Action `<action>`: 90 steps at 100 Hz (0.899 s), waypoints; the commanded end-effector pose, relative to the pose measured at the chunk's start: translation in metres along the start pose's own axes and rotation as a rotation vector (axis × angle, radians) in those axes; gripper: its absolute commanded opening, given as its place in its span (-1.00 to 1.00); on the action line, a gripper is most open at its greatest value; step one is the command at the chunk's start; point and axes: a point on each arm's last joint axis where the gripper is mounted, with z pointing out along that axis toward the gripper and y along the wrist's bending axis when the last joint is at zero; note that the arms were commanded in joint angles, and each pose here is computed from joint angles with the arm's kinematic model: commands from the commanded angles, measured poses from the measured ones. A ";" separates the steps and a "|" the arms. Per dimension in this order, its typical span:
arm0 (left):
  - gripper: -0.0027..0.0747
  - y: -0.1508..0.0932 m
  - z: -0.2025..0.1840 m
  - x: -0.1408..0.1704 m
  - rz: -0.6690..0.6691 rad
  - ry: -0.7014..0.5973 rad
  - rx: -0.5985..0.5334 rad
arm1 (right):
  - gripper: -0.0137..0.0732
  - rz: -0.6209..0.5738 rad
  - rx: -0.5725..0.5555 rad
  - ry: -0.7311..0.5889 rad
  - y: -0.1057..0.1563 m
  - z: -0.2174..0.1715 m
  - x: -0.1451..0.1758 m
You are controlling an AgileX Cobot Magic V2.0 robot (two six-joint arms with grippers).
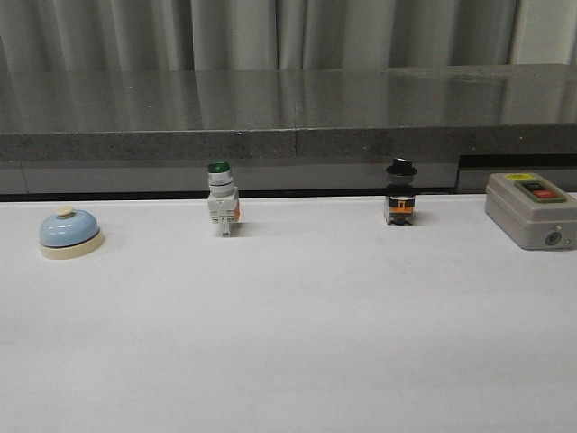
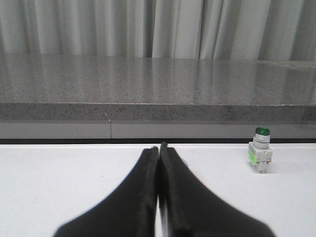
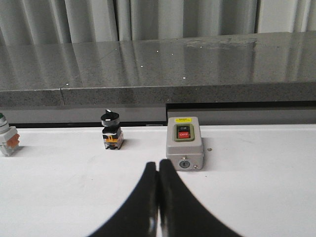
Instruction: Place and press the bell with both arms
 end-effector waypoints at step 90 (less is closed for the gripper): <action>-0.98 -0.002 0.019 -0.077 -0.033 0.114 -0.008 | -0.82 -0.011 -0.003 -0.122 0.001 -0.003 -0.014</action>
